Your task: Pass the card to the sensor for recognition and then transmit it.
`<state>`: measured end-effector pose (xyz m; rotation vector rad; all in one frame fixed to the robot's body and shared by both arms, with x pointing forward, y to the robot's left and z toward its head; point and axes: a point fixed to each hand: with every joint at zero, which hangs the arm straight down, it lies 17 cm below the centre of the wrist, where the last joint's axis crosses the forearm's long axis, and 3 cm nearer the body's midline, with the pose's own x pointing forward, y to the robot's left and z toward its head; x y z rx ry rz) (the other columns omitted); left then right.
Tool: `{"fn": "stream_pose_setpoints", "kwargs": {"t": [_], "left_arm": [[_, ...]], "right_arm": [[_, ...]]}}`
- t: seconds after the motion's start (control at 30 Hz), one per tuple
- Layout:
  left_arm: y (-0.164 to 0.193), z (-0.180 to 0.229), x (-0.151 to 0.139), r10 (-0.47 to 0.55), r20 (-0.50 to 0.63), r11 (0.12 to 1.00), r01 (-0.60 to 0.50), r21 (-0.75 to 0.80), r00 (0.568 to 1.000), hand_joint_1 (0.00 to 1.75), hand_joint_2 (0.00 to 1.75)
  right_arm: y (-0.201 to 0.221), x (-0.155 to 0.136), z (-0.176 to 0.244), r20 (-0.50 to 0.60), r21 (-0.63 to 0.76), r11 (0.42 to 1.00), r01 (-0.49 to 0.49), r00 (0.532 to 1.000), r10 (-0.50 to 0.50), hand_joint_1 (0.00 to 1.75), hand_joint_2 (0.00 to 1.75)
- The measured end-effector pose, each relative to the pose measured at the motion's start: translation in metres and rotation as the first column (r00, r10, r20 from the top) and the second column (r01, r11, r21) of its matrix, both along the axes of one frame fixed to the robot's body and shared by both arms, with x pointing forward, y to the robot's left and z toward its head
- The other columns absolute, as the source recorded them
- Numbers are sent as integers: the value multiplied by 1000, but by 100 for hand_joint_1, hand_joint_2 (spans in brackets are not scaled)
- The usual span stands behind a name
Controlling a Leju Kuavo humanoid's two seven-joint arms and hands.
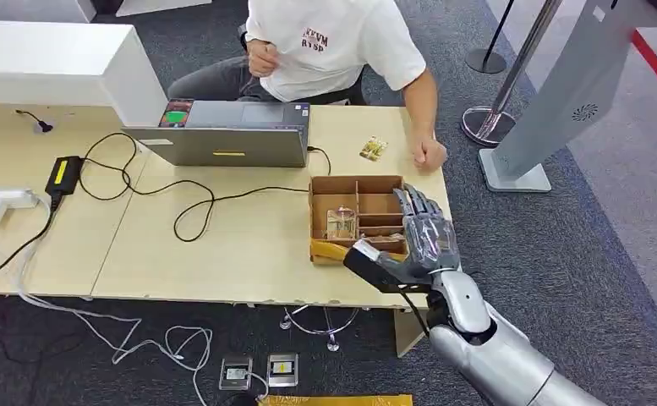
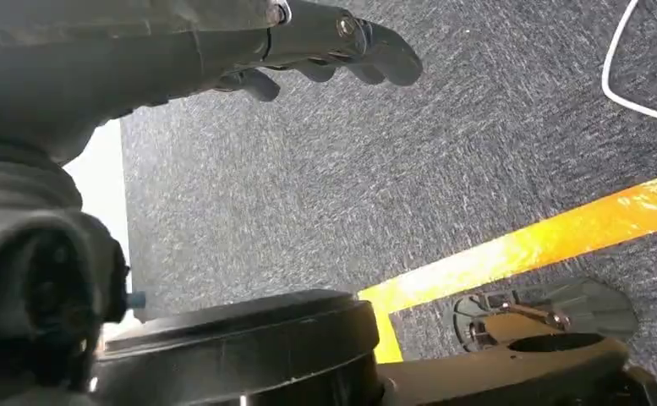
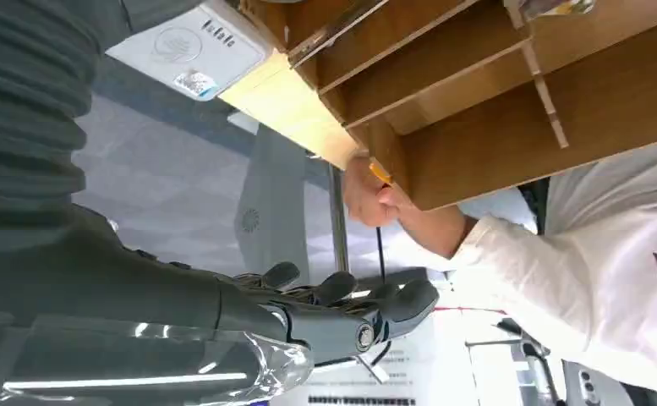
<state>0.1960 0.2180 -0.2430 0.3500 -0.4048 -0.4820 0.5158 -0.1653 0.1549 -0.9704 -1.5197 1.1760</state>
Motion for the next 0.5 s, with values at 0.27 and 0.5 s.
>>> {"fn": "stream_pose_setpoints", "kwargs": {"t": [0.27,0.5], "left_arm": [[-2,1,4,-5,5,1000,5,-3,1000,0,0],[-2,2,7,-11,9,1000,11,-3,1000,0,0]], "right_arm": [[-12,4,-12,-7,-42,999,31,999,-31,0,175],[-9,7,-20,-17,-48,999,16,1000,-17,0,175]]}}
